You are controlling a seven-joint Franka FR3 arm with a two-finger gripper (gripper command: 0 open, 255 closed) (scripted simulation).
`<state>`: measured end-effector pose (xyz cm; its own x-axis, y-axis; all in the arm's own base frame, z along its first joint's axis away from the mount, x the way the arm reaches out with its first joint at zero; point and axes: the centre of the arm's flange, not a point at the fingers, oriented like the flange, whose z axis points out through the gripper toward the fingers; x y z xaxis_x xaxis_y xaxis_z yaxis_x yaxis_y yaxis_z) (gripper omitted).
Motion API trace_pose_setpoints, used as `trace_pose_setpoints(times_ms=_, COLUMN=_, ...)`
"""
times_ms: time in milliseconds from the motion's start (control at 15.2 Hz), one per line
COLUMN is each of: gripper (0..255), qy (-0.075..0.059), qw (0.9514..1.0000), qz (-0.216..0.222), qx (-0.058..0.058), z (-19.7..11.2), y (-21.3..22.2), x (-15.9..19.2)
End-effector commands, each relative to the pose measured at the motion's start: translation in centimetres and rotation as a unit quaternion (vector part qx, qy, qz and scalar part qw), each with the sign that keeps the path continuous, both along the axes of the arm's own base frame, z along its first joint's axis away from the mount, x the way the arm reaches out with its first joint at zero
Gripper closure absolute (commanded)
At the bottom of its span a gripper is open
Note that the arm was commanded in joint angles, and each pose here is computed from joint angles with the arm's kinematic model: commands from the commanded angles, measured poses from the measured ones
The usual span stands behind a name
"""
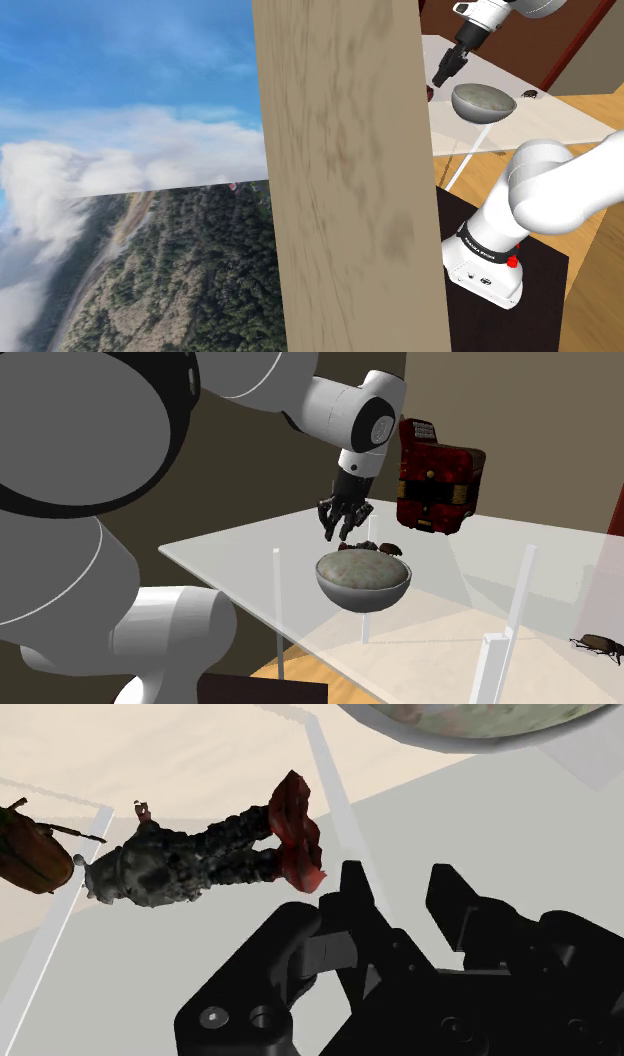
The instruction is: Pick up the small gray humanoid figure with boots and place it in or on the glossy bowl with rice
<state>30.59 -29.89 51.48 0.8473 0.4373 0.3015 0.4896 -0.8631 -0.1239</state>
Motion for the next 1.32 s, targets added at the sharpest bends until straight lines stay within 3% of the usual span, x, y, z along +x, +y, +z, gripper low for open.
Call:
trace_pose_setpoints(times_ms=0, gripper=0, qy=0.015, qw=0.9992, qz=-0.037, qx=-0.006, z=-0.2, y=0.0, x=1.4)
trace_pose_setpoints(times_ms=132, gripper=0, qy=0.044, qw=0.9926, qz=-0.111, qx=-0.019, z=-0.6, y=-0.3, x=4.1)
trace_pose_setpoints(times_ms=264, gripper=0, qy=0.074, qw=0.9796, qz=-0.184, qx=-0.032, z=-1.2, y=-1.1, x=6.7)
trace_pose_setpoints(times_ms=396, gripper=0, qy=0.102, qw=0.9602, qz=-0.256, qx=-0.045, z=-1.9, y=-2.2, x=9.1)
trace_pose_setpoints(times_ms=594, gripper=0, qy=0.144, qw=0.9200, qz=-0.359, qx=-0.063, z=-3.1, y=-4.5, x=12.2)
trace_pose_setpoints(times_ms=1254, gripper=0, qy=0.144, qw=0.9200, qz=-0.359, qx=-0.063, z=-7.1, y=-4.4, x=12.3)
